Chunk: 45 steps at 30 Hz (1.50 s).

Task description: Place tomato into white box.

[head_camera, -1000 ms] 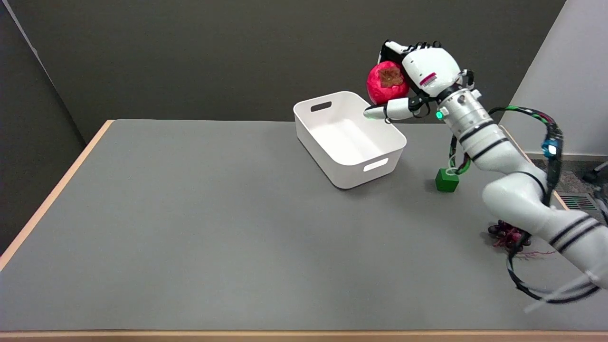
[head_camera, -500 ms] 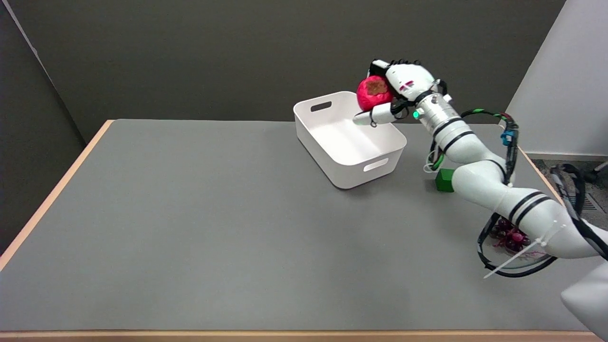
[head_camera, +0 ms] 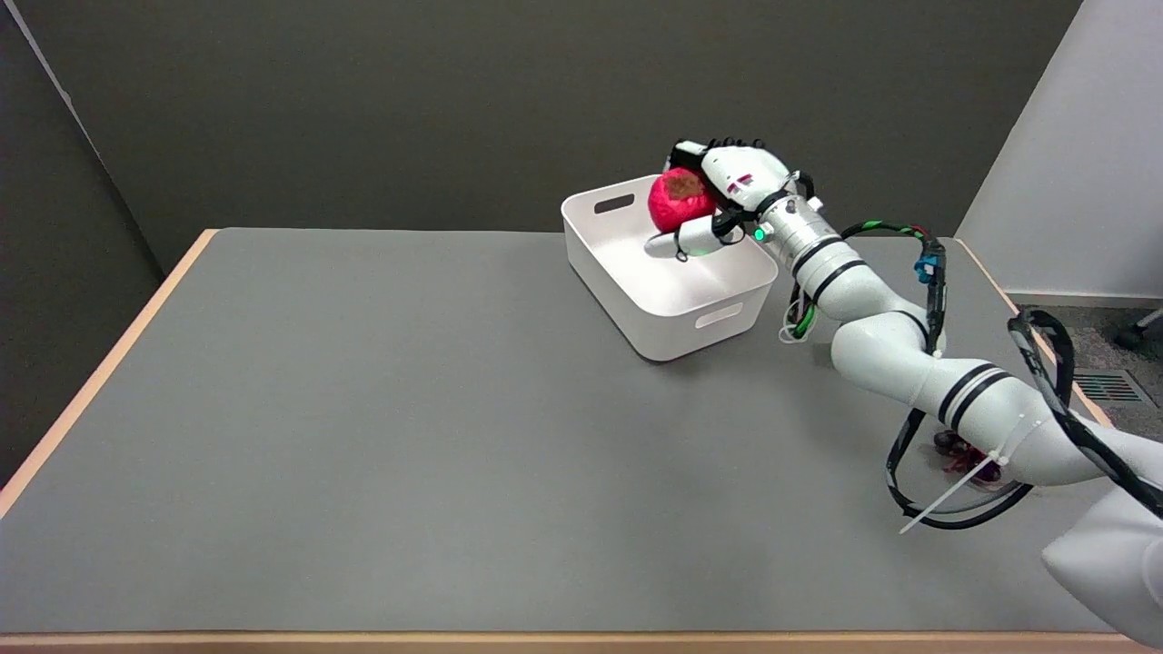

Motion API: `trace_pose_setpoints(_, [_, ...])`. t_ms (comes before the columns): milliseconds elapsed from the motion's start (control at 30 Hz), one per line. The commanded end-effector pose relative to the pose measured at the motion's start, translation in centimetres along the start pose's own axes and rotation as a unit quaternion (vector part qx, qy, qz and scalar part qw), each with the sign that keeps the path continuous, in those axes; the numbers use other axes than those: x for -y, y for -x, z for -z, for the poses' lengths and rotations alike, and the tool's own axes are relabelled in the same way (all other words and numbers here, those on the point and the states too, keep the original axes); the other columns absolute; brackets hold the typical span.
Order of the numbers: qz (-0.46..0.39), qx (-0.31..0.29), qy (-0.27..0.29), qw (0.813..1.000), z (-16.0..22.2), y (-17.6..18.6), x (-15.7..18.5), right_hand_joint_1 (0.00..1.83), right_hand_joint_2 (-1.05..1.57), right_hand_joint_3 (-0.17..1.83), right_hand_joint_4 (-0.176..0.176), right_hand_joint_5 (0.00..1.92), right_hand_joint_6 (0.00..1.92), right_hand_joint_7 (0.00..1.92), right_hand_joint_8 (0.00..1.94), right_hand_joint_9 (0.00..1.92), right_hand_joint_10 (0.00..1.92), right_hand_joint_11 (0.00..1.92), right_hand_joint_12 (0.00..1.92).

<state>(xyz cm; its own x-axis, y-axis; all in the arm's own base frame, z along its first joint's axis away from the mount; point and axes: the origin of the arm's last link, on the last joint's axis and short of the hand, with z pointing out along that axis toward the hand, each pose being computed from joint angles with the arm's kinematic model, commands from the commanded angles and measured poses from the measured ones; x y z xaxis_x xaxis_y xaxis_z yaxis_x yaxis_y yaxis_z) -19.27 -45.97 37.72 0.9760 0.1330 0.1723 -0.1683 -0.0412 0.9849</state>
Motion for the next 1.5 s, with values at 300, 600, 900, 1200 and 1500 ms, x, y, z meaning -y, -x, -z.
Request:
trace_pose_setpoints(300, [-0.093,0.018,0.002,0.995,0.8,1.9,0.9,0.53,0.65,1.0,0.122,0.25,0.55,0.29,0.36,0.19,0.66,0.11,1.18])
trace_pose_setpoints(600, [-0.107,-0.01,-0.01,0.994,1.5,0.9,1.5,0.34,0.58,0.97,0.157,0.2,0.53,0.13,0.29,0.04,0.53,0.0,1.07])
trace_pose_setpoints(900, [-0.119,-0.078,-0.068,0.988,3.9,-3.0,4.7,0.51,0.55,0.99,0.138,0.13,0.54,0.06,0.18,0.02,0.31,0.0,0.91])
trace_pose_setpoints(1200, [-0.092,-0.112,-0.089,0.985,9.3,-5.4,4.2,0.39,0.6,0.89,0.125,0.2,0.45,0.13,0.25,0.01,0.48,0.0,0.98])
trace_pose_setpoints(1500, [-0.066,-0.184,-0.103,0.975,16.2,-5.8,4.0,0.38,0.58,0.96,0.112,0.2,0.51,0.16,0.32,0.02,0.56,0.0,1.02])
